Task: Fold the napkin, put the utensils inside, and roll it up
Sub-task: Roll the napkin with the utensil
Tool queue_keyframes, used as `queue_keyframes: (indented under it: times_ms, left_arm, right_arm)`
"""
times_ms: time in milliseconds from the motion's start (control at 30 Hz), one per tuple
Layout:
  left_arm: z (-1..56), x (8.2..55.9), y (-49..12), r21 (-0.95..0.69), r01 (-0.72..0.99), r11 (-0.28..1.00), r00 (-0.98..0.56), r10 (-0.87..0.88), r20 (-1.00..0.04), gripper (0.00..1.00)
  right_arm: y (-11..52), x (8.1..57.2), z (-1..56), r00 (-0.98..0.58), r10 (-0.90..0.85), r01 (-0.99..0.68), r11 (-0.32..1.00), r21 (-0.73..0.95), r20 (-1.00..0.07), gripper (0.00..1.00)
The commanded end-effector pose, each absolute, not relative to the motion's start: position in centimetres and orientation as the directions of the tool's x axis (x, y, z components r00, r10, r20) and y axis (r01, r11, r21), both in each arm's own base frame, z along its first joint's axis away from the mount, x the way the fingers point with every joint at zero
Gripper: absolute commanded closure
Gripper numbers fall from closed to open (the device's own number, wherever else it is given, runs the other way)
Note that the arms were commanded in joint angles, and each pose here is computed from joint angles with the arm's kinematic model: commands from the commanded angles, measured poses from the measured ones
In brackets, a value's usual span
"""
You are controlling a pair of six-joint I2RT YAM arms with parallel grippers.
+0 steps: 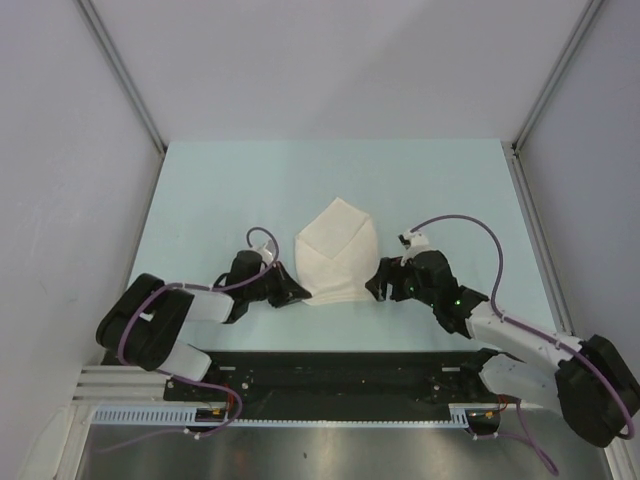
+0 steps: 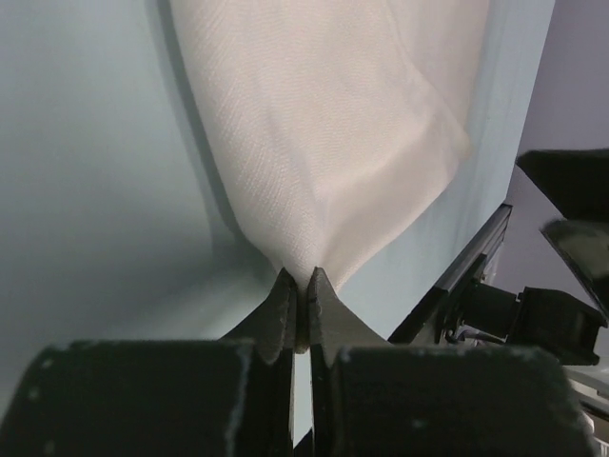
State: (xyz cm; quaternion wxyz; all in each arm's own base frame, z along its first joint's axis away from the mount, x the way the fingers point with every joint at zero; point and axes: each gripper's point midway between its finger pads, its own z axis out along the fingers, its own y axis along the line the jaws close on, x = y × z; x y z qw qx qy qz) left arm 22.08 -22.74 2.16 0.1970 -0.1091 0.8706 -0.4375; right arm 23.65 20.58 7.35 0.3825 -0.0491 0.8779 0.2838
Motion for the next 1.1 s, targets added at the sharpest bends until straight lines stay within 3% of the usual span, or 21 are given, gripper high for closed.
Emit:
queue_keyframes:
  times_ms: [0,233,567,800,1067]
  left_arm:
    - [3.7,22.8,-23.3,-0.781,0.048,0.622,-0.914,-0.288,-0.286,1.00]
    - [4.8,23.3,-23.2,-0.801,0.040,0.597,-0.933,-0.265,-0.244,1.00]
    - [4.8,23.7,-22.5,-0.824,0.001,0.567,-0.938,-0.285,-0.197,1.00]
    - [4.9,23.6,-22.4,-0.829,-0.002,0.559,-0.939,-0.285,-0.190,1.00]
    - [4.9,23.6,-22.3,-0.833,-0.012,0.554,-0.941,-0.288,-0.178,1.00]
  right_arm:
    - [23.2,23.9,13.5,-0.451,-0.049,-0.539,0.810,0.228,-0.891,0.22]
    - [29.3,22.6,13.0,-0.202,-0.352,-0.644,0.751,-0.147,-0.914,0.20]
    - [37.8,20.3,11.8,0.058,-0.455,-0.629,0.674,-0.387,-0.888,0.20]
    - [39.6,19.6,8.3,0.122,-0.556,-0.645,0.585,-0.491,-0.822,0.21]
    - [38.7,21.5,5.9,0.081,-0.602,-0.600,0.606,-0.521,-0.794,0.22]
